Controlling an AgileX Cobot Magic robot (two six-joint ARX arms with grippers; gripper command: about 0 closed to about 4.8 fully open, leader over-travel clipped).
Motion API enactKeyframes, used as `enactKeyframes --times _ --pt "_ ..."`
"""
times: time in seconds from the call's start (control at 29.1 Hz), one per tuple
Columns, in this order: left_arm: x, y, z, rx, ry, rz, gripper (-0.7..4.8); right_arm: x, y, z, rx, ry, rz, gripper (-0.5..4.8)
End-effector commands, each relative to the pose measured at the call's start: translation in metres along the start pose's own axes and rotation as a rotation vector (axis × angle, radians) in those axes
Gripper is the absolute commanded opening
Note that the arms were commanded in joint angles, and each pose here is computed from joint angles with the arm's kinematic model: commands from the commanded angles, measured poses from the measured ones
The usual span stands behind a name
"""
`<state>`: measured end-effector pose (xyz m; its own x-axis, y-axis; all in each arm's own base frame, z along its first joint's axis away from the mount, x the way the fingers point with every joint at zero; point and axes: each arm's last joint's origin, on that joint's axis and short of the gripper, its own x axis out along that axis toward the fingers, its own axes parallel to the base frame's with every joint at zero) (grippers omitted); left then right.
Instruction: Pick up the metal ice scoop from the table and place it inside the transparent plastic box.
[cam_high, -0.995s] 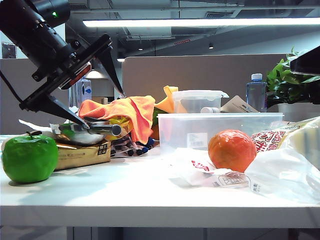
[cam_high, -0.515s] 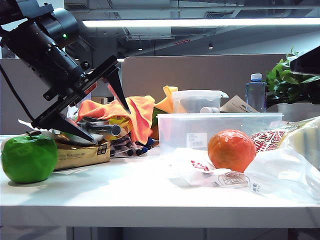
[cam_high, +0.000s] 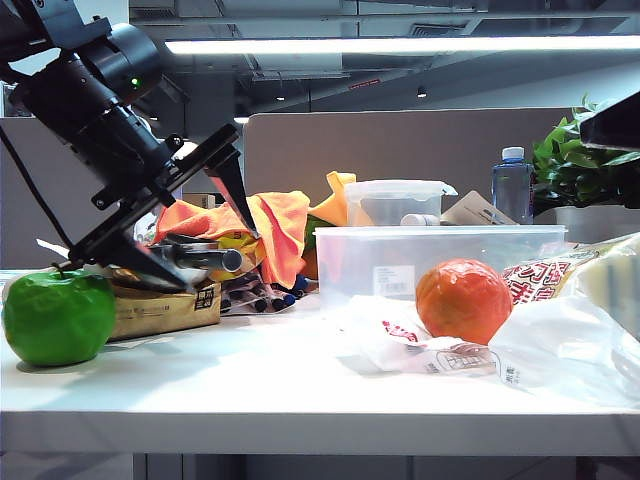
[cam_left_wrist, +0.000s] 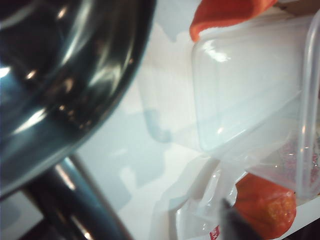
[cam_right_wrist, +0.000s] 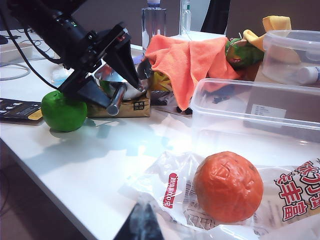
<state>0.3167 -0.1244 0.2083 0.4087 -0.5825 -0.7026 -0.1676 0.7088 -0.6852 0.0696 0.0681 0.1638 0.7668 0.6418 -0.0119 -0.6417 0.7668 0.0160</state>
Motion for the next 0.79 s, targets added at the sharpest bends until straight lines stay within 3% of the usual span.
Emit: enactKeyframes --times 0.03,0.17,0.27,0.34,0.69,0.79 --pt "0.0037 -0.0010 0.0006 -0.005 -0.004 -0.008 2.95 -0.0001 0.0001 0.0022 0.003 -0.018 0.000 -0.01" --pt "0.0080 0.0011 0.0006 -0.011 0.007 -0.004 2.36 -0.0001 0.0001 0.0022 0.003 -0.018 0.000 -0.01" --pt "0.0105 0.0023 0.0004 -0.011 0.015 -0.001 0.55 -0.0001 0.0001 0.0022 0.003 -0.018 0.000 -0.01" --pt "0.0105 0.0021 0.0005 -0.002 0.014 -0.003 -0.08 -0.0001 0.0001 0.0022 0.003 -0.018 0.000 -0.01" --pt "0.0093 -0.0027 0.0004 0.016 0.068 -0.090 -0.06 -0.0001 0.0001 0.0022 0.003 -0.018 0.001 -0.01" --pt "0.0037 -0.0057 -0.0008 0.054 0.071 -0.105 -0.06 -0.0001 0.0001 0.0022 0.003 -0.018 0.001 -0.01"
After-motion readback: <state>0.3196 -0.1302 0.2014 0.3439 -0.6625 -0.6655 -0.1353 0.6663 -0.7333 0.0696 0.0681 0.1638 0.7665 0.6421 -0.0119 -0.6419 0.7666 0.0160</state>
